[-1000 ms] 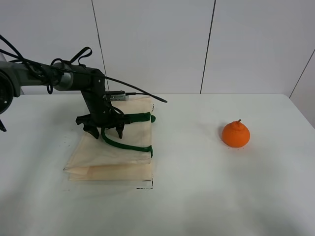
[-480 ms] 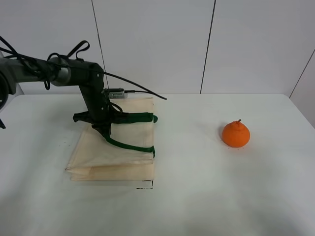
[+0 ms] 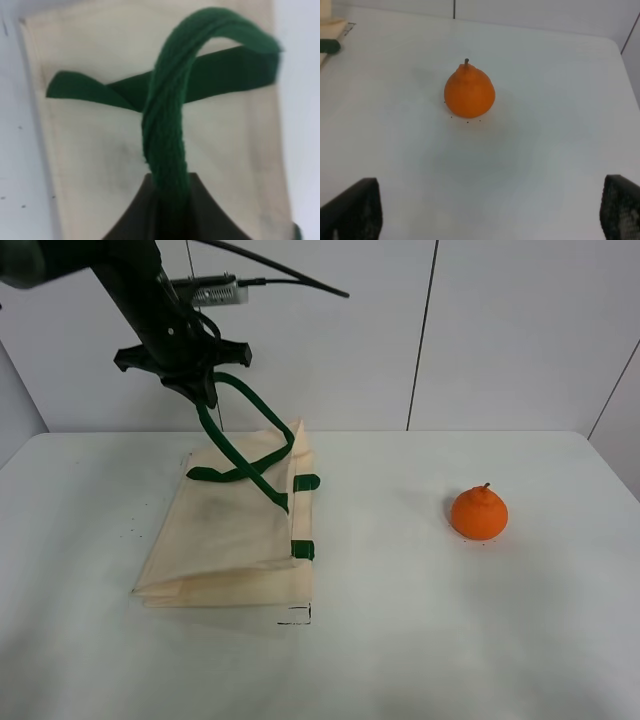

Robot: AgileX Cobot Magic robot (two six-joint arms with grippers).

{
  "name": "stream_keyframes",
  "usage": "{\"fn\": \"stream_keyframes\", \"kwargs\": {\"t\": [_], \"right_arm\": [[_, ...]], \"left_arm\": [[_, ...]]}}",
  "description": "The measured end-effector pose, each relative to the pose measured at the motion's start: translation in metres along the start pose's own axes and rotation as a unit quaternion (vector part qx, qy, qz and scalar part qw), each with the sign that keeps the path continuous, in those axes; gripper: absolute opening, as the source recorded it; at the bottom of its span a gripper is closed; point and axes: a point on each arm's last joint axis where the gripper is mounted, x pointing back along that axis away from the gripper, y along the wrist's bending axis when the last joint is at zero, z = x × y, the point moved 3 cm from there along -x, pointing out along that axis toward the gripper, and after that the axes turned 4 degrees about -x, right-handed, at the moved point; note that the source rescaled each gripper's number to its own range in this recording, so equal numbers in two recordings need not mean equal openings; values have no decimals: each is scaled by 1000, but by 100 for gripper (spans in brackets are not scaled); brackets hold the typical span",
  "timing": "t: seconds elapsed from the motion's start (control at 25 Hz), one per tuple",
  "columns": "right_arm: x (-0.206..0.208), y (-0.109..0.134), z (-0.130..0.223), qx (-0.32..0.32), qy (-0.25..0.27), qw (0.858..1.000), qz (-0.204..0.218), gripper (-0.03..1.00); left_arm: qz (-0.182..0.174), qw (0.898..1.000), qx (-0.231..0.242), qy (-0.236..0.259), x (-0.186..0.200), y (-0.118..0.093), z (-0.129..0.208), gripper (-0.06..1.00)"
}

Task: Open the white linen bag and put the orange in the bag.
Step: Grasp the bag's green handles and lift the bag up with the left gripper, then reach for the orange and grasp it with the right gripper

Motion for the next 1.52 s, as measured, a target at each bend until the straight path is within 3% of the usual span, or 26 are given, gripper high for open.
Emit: {"fn": "stream_keyframes", "kwargs": {"t": [0.4, 0.6, 0.76, 0.96, 1.16, 1.28, 1.52], "right_arm": [[-3, 0, -1, 0, 12, 1000, 0, 100], [-33, 0, -24, -2, 83, 997, 3, 100], [-81, 0, -53, -6, 166, 986, 4, 100], [-167, 1, -86, -19, 279, 960, 1, 100], [-266, 2, -101, -28, 387, 921, -1, 100], [-317, 5, -104, -24, 432, 902, -5, 100], [-385, 25, -95, -16, 458, 888, -14, 100]], "left_arm": [[28, 996, -10, -82, 85, -4, -6, 0], [32, 994, -10, -105, 107, -4, -3, 0], [33, 994, -10, -108, 110, -4, -2, 0], [34, 994, -10, -107, 110, -4, -2, 0], [35, 994, -10, -107, 110, -5, -2, 0], [35, 994, -10, -107, 110, -5, -2, 0], [35, 994, -10, -107, 110, -5, -2, 0]]}}
